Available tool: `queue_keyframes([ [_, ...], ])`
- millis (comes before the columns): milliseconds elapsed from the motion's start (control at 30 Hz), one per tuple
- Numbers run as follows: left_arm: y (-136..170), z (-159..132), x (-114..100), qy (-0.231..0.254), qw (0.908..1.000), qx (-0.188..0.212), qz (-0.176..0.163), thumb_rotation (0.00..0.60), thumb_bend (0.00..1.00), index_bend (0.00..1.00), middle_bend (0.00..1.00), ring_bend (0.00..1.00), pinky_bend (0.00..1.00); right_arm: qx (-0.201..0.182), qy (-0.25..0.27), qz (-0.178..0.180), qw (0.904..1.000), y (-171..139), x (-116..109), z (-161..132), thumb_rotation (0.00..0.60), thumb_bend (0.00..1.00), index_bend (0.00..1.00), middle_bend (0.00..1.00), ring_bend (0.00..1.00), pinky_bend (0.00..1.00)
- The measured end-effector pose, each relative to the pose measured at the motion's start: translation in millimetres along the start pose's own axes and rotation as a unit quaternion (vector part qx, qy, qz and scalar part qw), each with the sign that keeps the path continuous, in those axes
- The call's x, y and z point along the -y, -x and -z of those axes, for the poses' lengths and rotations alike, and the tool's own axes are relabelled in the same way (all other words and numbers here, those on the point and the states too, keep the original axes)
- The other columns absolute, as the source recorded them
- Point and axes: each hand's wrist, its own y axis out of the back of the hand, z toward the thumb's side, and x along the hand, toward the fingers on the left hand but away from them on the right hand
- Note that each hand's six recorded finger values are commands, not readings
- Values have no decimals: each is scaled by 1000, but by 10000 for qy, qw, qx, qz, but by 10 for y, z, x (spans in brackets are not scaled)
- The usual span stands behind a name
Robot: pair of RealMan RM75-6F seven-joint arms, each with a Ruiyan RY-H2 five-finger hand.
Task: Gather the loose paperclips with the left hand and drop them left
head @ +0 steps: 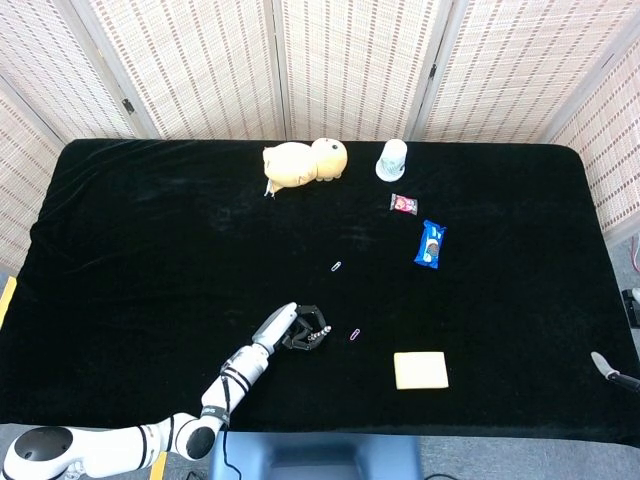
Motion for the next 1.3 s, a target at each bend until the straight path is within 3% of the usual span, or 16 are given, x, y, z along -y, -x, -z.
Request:
queue_keyframes([
  [433,-68,-253,-165,115,9997,223,-56,600,464,785,1000,1000,1000,104,35,23,9999,34,-20,55,600,235,0,0,53,8],
  [1033,-390,-262,172,55,9988,69,477,600,463,784,1000,1000,1000,493,174,117,9986,72,-97,270,600,235,0,0,53,8],
  [1300,-475,-336,219,52,9985,137,536,600,464,784,1000,1000,1000,588,218,99,9980,54,-96,328,600,236,0,0,53,8],
])
